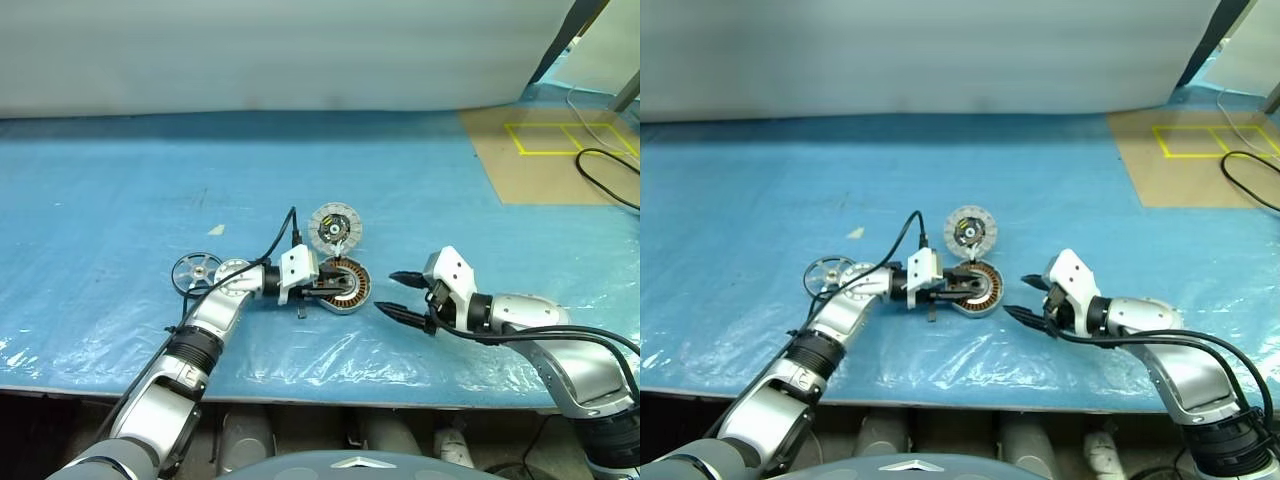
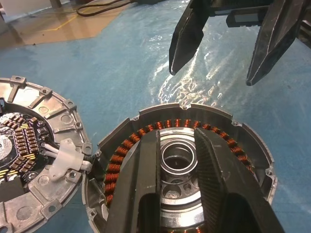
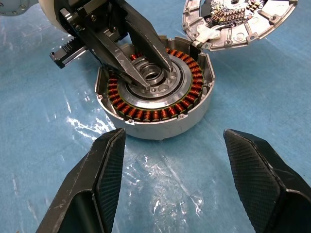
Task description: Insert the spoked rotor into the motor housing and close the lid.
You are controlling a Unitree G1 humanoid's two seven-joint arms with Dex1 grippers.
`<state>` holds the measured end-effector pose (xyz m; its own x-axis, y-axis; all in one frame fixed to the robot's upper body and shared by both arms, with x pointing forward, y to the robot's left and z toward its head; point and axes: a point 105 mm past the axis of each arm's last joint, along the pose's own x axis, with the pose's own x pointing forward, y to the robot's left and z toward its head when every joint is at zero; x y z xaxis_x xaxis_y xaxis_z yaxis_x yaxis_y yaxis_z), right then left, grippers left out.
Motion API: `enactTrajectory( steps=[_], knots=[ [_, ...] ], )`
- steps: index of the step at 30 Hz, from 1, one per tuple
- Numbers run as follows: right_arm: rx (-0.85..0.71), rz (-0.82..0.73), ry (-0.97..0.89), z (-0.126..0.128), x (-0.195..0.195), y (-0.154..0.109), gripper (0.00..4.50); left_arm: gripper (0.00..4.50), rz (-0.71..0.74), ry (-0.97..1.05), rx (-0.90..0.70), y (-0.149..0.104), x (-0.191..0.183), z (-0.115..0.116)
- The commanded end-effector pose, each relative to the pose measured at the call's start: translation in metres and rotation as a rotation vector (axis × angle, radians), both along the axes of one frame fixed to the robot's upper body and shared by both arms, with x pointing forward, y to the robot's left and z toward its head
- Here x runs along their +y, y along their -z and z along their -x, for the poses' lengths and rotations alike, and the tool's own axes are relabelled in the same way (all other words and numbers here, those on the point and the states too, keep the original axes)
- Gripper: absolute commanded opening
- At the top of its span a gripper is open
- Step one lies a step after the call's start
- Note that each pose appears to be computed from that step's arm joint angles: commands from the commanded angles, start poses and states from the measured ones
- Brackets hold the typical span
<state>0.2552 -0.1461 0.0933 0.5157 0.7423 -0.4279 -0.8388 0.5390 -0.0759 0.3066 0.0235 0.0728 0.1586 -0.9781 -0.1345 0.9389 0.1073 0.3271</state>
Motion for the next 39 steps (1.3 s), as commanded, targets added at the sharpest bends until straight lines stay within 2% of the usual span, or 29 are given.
enactTrajectory(
  steps=[1, 16, 24, 39],
  knots=[
    [-0.043, -0.003, -0.008, 0.001, -0.001, -0.013, 3.38, 0.66, -0.012, 0.008, -0.018, 0.001, -0.003, 0.000],
    [-0.036, 0.002, -0.012, -0.001, 0.002, -0.010, 3.38, 0.66, 0.009, 0.063, 0.047, -0.002, -0.005, 0.013],
    [-0.028, 0.004, -0.015, 0.001, 0.003, -0.008, 3.38, 0.66, -0.011, 0.037, 0.010, 0.000, -0.005, 0.009],
    [-0.017, -0.027, -0.008, 0.001, 0.009, -0.010, 3.38, 0.66, 0.061, 0.030, 0.011, -0.018, -0.005, 0.002]
  ],
)
